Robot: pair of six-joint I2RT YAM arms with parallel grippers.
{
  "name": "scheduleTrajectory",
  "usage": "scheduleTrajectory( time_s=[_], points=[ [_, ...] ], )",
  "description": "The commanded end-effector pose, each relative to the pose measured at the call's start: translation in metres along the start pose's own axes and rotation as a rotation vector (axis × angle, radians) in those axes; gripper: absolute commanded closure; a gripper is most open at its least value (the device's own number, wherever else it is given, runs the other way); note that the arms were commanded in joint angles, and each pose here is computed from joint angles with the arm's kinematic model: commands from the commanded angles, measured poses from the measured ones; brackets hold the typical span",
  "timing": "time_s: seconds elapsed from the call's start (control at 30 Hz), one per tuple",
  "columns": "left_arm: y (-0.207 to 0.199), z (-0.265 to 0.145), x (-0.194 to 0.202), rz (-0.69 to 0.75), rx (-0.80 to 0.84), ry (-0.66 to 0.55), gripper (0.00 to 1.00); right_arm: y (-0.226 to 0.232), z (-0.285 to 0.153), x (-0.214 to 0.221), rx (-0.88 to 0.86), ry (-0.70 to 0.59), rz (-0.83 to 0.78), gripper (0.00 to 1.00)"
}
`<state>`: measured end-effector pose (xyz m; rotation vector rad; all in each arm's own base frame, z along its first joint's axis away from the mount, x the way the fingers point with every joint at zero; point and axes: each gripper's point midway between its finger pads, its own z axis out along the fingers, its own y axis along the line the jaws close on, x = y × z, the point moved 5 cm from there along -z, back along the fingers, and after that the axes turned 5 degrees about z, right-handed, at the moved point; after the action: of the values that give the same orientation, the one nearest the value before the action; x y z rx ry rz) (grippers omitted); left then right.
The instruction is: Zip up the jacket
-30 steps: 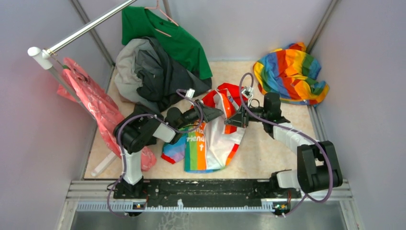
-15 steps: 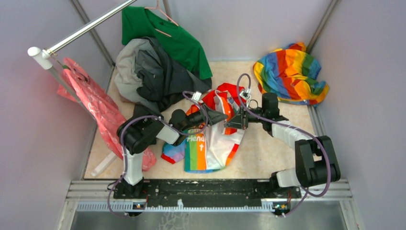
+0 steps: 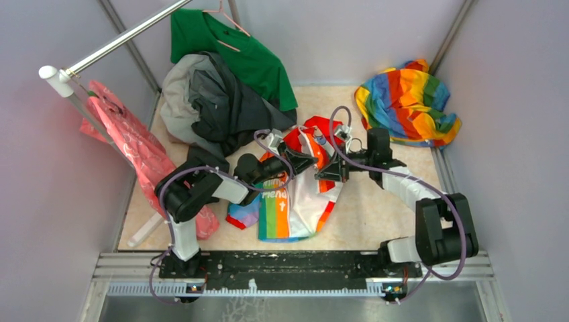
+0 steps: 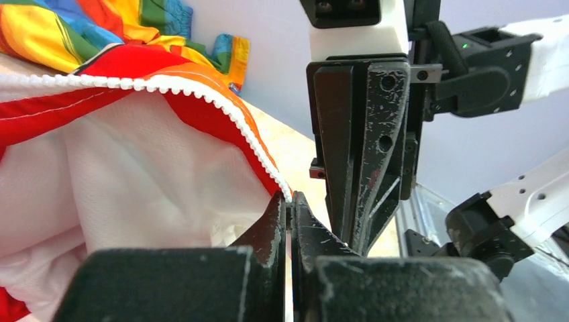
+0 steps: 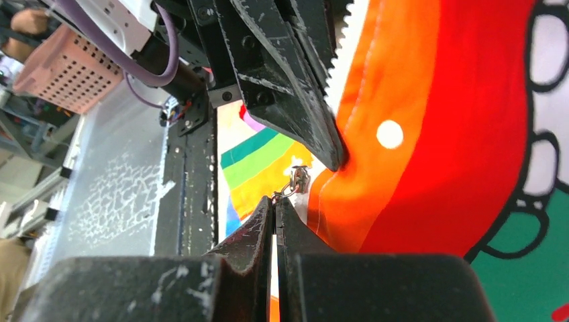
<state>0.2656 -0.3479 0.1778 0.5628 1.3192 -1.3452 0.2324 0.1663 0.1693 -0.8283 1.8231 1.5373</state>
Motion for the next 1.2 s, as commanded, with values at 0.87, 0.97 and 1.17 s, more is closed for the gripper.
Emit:
scheduleTrajectory(
  time_s=[0.87,0.97,1.17],
  points=[
    [-0.001,-0.012,-0.01,0.541,-0.041,-0.111,1.0,0.045,0.021,0.012,-0.267,0.106,-0.126,1.0],
    [0.011,-0.015,-0.025,0.53,-0.086,-0.132,1.0,0.043,0.022,0.018,-0.222,0.156,-0.165,1.0],
    [0.009,-0.014,-0.051,0.456,-0.028,-0.196,1.0,0.024,0.026,0.026,-0.126,0.217,-0.131,1.0]
  ],
)
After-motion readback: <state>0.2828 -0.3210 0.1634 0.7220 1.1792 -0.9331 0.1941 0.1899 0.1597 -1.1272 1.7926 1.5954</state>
